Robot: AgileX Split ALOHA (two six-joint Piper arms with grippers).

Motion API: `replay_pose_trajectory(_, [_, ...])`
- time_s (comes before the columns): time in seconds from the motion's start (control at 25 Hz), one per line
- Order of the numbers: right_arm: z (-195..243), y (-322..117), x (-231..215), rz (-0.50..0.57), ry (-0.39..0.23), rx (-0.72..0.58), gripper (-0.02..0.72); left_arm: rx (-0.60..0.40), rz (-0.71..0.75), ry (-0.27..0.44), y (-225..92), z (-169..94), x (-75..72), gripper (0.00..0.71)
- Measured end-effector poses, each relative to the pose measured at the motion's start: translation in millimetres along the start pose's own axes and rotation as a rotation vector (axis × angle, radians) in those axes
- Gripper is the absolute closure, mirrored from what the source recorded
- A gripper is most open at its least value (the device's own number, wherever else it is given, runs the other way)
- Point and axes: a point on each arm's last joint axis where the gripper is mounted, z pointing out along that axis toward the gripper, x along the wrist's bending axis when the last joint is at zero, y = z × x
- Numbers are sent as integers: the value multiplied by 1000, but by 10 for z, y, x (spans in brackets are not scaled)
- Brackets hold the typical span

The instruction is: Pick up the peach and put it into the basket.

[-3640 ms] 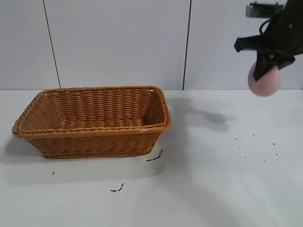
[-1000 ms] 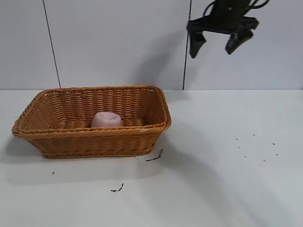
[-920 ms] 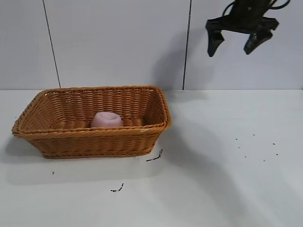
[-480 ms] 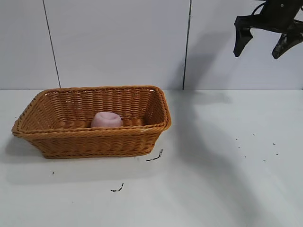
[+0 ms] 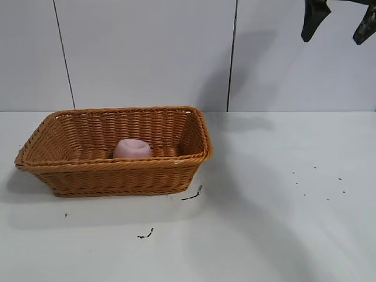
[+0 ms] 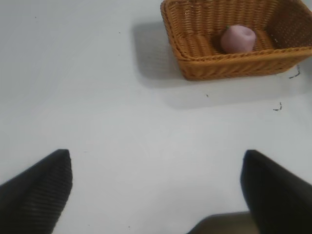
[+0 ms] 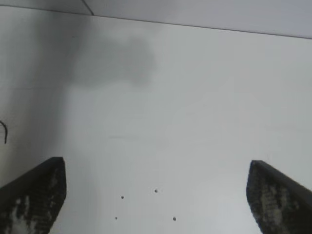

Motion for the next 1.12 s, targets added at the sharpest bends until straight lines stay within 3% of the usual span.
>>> replay_pose_trajectory(0.28, [-507,-1144,191,3,4,34,14,0,0,0,0,0,0,18])
replay_pose_trajectory(0.48, [-594,-2007,302,2,1,36,14,0,0,0,0,0,0,18])
replay_pose_trajectory(0.84, [-682,-3151,443,-22,-51,-326,14,0,0,0,0,0,0,18])
replay_pose_trajectory(1.12, [-827,-3536,495,-43,-96,-634,14,0,0,0,0,0,0,18])
